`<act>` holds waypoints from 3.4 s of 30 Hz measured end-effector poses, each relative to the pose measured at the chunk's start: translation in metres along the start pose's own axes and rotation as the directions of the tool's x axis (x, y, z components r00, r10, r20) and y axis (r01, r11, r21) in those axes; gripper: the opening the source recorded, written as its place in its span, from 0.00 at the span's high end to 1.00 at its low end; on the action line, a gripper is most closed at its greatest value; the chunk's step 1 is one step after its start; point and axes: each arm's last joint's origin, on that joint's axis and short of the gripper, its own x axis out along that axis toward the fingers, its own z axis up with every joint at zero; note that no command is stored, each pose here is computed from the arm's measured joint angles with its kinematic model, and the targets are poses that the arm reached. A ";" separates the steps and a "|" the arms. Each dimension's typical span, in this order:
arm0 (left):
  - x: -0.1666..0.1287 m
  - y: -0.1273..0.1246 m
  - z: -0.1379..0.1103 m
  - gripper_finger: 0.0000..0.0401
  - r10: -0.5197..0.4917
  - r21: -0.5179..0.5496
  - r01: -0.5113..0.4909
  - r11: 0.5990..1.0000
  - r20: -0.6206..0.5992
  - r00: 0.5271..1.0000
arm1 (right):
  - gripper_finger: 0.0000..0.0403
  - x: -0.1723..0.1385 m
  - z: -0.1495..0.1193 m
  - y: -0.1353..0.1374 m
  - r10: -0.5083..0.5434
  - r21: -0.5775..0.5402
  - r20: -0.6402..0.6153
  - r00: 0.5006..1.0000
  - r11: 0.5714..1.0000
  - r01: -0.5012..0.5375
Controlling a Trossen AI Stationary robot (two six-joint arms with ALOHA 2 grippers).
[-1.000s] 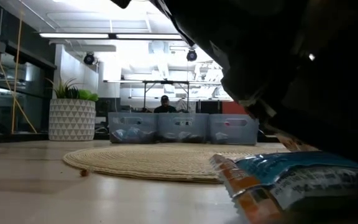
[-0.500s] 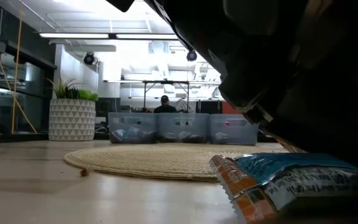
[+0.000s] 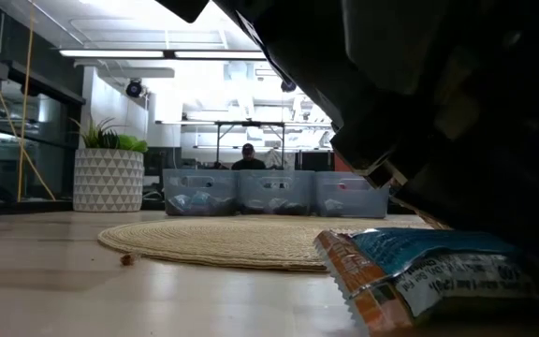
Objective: Pick and place Granola Bars by type
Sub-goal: Put the blue granola bar into the right black bin
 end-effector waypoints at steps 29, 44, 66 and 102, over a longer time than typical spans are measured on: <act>-0.026 -0.001 0.027 0.85 0.027 -0.016 -0.025 1.000 0.117 0.993 | 1.00 0.000 0.000 0.000 0.000 0.000 0.001 1.000 1.000 0.000; -0.024 0.018 0.019 0.85 0.092 -0.022 -0.092 0.996 0.006 0.996 | 1.00 0.000 0.000 0.000 0.000 0.000 0.001 1.000 1.000 0.000; -0.022 0.031 0.022 0.66 0.002 -0.027 -0.002 1.000 0.009 1.000 | 1.00 0.000 0.000 0.000 0.000 0.000 0.001 1.000 1.000 0.000; -0.021 0.030 0.021 0.98 -0.030 -0.027 0.030 0.999 0.003 1.000 | 1.00 0.000 0.000 0.000 0.000 0.000 0.001 1.000 1.000 0.000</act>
